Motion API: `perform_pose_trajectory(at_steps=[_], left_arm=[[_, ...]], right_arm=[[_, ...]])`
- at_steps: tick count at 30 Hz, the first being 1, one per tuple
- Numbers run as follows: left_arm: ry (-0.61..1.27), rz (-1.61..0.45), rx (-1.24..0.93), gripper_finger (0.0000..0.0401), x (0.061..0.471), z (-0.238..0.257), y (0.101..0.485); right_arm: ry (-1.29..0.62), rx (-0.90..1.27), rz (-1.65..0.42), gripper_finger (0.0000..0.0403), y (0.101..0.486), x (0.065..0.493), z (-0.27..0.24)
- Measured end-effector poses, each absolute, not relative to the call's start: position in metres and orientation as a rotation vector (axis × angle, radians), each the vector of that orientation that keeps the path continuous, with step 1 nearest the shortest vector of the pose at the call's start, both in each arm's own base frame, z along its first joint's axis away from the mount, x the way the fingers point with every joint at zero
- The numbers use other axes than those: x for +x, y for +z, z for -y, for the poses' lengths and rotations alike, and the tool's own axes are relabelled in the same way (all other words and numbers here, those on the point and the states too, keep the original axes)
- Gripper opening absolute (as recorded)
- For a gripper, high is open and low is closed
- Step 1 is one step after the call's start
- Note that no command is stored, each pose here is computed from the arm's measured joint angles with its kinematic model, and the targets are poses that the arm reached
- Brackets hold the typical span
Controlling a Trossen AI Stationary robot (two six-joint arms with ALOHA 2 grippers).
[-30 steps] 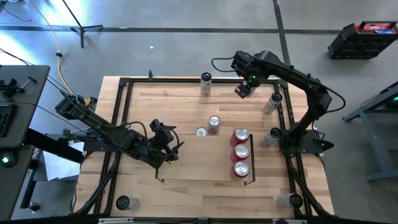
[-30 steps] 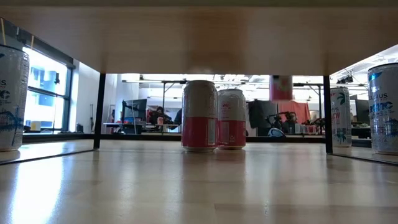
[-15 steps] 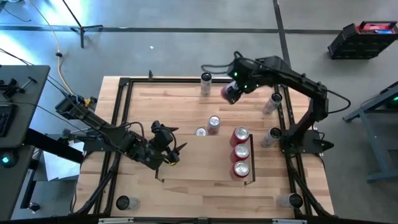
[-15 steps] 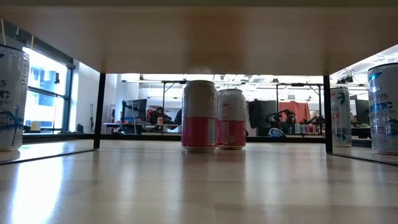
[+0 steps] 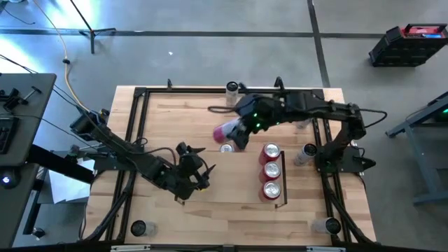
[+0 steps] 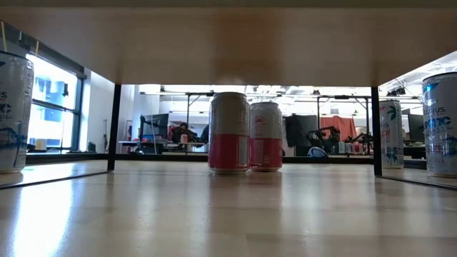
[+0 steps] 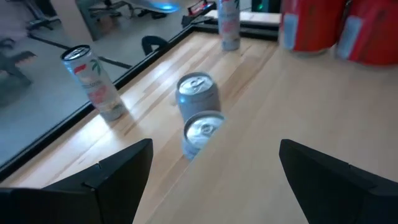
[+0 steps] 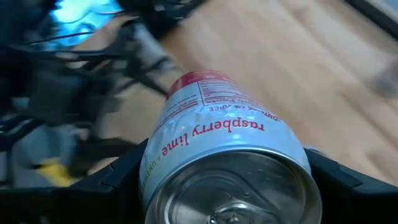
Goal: Place canned beverage on shelf
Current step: Put the top pink and white bottle on the shelf
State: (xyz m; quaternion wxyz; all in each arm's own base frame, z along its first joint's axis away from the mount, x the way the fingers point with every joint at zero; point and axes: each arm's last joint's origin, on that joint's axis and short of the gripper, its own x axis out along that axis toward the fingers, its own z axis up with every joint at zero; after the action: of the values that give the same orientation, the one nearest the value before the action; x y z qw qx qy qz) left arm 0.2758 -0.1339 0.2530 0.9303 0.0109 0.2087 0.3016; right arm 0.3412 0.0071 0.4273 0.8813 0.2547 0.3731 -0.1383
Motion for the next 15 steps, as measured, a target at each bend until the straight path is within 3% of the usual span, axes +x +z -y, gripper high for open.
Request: perform_pose_trajectory(at_steps=[8,15], left_arm=[[0.598,-0.432,0.050,0.0341,0.273,0.141,0.251],[0.540,-0.429,0.089,0.0341,0.264,0.152,0.256]], right_arm=[[-0.196,0.465,-0.750,0.0284,0.448,0.365,-0.042],[-0.212,0.457,-0.828,0.0284,0.428,0.369,-0.058]])
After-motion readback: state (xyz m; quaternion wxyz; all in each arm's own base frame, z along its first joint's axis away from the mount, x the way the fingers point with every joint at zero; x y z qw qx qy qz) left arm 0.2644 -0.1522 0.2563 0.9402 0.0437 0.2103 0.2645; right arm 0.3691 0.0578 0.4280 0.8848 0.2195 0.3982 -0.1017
